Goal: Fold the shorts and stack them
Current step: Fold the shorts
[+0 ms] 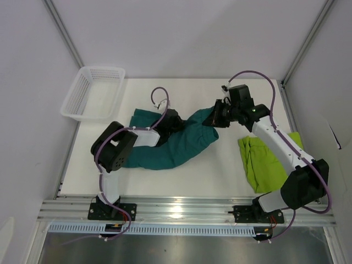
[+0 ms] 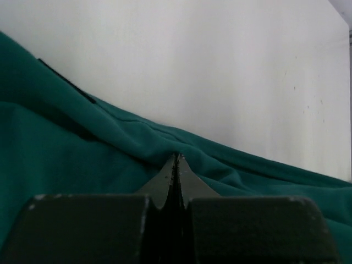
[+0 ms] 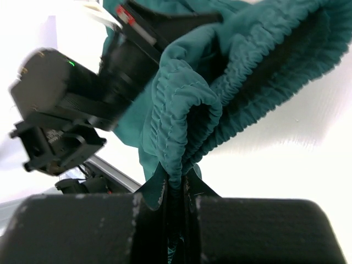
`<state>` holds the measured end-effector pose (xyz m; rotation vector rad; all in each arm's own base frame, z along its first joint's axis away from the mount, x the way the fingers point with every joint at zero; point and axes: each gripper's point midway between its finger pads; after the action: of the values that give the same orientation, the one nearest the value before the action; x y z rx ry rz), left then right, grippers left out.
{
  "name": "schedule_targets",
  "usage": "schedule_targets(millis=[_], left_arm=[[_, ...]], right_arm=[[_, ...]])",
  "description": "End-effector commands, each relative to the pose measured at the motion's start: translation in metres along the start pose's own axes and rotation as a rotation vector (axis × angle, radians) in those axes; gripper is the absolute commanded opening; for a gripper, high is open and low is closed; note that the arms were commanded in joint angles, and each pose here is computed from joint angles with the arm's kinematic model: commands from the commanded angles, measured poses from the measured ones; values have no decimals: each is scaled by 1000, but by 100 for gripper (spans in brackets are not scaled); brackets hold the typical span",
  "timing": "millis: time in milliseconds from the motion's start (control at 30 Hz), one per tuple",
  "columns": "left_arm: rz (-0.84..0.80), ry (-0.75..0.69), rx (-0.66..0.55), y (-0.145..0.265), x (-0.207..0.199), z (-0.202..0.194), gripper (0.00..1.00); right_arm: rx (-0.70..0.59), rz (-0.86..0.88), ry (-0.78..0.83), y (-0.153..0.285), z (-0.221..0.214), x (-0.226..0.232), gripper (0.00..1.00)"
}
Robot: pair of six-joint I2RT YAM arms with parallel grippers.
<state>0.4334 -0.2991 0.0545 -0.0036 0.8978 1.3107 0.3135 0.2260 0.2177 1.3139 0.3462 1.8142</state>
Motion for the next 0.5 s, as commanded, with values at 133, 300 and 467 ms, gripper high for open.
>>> schedule_targets(millis=[133,300,467], left_arm=[[-3,-36,-90,42,-6,33,1],[32,-41,-109,70,7,40,13],[50,-36,-142,100,18,48,14]], right_arm=[[3,-13,-27,-4,4,-17,0],[16,-55,-29,-10,1,-36,0],[32,-98,-38,-10,-8,-51,0]])
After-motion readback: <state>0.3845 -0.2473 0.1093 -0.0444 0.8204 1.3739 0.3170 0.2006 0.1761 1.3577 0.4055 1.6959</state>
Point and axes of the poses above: each gripper's point midway between its finger pads, its own y axis back along the fingers, its own x axis along the line the jaws close on, z = x × y, and after that the axes turned 4 degrees about -y, right-handed
